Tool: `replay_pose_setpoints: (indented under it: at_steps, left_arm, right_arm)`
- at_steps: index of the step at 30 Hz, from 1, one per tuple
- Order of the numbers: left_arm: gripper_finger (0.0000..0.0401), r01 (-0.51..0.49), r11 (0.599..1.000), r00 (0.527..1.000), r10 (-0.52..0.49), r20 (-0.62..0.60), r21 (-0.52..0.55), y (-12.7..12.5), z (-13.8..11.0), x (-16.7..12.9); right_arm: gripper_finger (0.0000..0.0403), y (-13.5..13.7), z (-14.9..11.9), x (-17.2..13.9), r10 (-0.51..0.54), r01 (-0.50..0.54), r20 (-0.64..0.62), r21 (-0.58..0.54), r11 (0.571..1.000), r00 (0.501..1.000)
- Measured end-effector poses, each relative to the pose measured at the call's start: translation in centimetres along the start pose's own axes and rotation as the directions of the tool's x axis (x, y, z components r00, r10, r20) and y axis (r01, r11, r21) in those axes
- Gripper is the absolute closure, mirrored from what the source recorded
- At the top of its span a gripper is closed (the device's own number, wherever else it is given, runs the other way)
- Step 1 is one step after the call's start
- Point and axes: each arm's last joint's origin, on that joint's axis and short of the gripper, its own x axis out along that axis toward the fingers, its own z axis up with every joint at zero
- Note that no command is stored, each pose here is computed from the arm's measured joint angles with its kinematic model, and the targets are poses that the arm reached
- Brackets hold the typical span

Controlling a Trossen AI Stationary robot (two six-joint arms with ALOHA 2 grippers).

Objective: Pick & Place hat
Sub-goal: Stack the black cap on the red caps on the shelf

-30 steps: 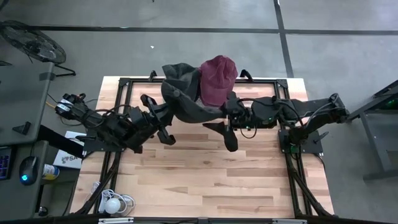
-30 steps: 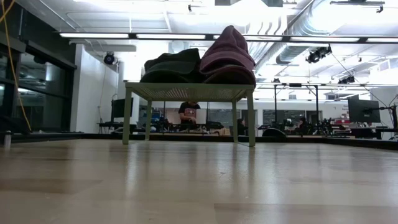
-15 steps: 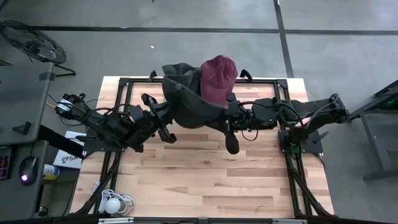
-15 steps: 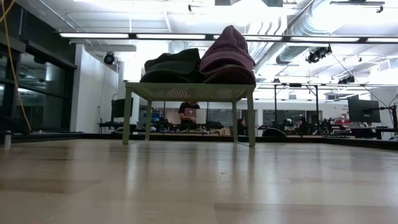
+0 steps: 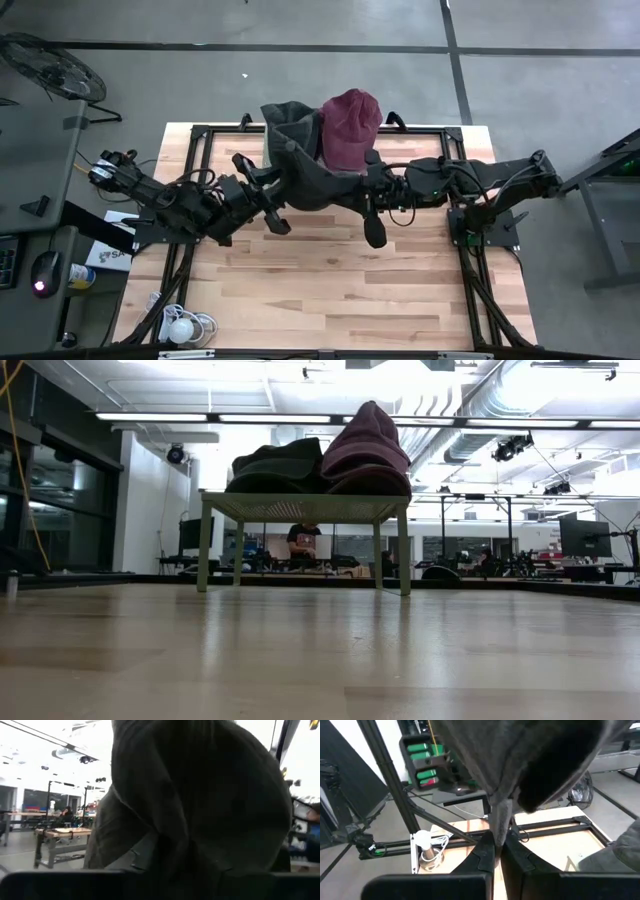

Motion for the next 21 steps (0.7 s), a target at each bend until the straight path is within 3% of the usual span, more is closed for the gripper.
replay_pose_setpoints:
  at_steps: [10,16,21]
  left_arm:
    - [0.0222,-0.137,0.990,0.985,0.141,-0.099,0.042,0.4,0.7,-1.0]
    - [0.0207,-0.074,0.986,0.989,0.092,-0.115,0.149,0.9,2.9,-2.5]
    - [0.0206,-0.065,0.984,0.990,0.084,-0.112,0.163,1.5,3.8,-2.9]
  right_arm:
    - [0.0399,-1.0,0.7,-2.6,-0.040,0.040,-0.015,0.019,0.999,0.999]
    - [0.0399,-1.6,0.3,-4.5,-0.024,0.032,-0.113,0.076,0.997,0.993]
    - [0.0399,-1.6,-0.2,-4.2,-0.036,0.053,-0.159,0.101,0.994,0.987]
